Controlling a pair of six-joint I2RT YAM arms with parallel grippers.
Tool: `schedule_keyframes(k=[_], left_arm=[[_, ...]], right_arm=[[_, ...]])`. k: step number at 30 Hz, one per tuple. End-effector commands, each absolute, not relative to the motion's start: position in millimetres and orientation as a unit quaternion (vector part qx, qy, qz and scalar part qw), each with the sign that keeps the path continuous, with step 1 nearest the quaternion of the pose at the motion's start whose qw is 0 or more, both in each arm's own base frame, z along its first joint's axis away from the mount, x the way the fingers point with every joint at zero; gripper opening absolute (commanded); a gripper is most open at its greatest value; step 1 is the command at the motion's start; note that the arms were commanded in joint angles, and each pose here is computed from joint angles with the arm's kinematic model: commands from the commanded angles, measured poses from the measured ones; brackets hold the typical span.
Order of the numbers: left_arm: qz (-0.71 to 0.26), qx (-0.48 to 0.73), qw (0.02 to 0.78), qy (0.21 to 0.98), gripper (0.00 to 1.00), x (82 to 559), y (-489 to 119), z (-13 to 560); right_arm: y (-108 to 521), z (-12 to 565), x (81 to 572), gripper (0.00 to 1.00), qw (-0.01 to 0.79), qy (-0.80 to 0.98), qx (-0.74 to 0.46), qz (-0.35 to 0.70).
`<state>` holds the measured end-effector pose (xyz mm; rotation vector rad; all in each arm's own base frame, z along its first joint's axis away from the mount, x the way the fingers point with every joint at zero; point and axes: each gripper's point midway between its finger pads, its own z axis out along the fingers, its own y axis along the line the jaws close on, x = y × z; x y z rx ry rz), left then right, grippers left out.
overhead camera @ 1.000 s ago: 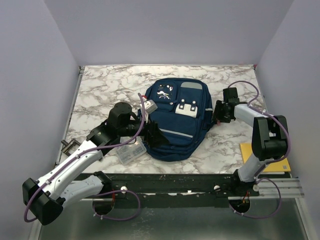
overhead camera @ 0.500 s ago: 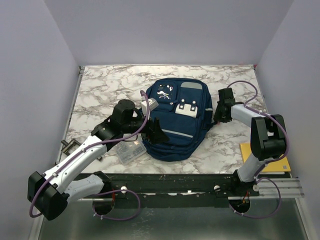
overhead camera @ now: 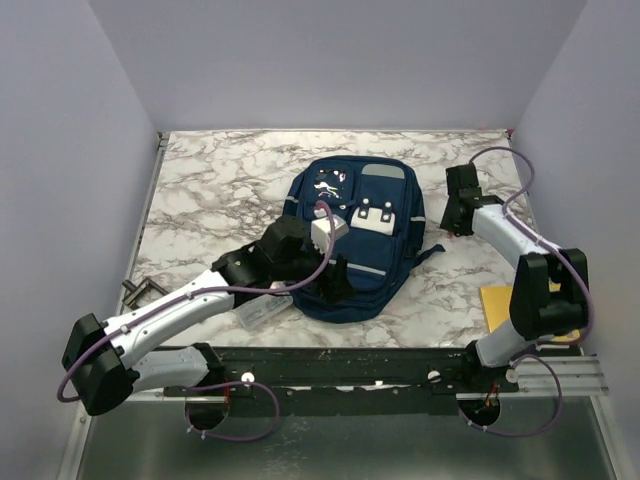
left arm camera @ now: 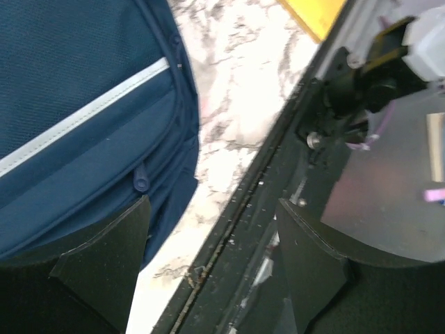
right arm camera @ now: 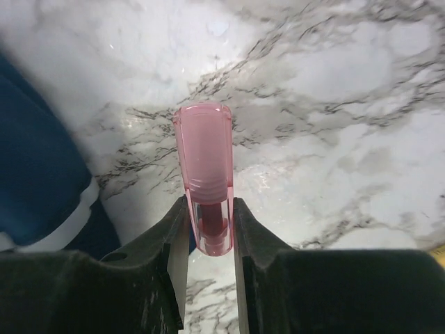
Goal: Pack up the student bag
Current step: Pick up the stationery from the center of the board, then place the stationery in the student bag.
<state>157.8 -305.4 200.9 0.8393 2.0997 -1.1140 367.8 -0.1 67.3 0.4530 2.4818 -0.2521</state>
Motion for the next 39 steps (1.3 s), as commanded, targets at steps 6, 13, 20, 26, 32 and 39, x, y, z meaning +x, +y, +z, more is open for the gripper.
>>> schedule_keyframes(k=[6, 13, 20, 26, 32, 39], left_arm=[[-0.229, 0.324, 0.366, 0.842, 0.75, 203, -334, 158], [-0.111, 0.357, 0.394, 0.839, 0.81, 217, -364, 132], [-0.050, 0.378, 0.391, 0.838, 0.86, 225, -376, 100], [0.014, 0.379, 0.408, 0.831, 0.72, 244, -365, 83], [-0.012, 0.387, 0.414, 0.824, 0.30, 242, -371, 90], [-0.050, 0.378, 0.429, 0.819, 0.00, 240, -373, 117]], right_arm=[[33, 142, 337, 0.01, 0.354, 0.918, 0.177, 0.033], [72, 154, 286, 0.01, 0.345, 0.913, 0.157, 0.153], [68, 162, 257, 0.01, 0.349, 0.912, 0.155, 0.152], [81, 162, 239, 0.01, 0.327, 0.914, 0.149, 0.189], [92, 156, 223, 0.01, 0.299, 0.923, 0.139, 0.201], [136, 133, 195, 0.01, 0.236, 0.951, 0.068, 0.188]])
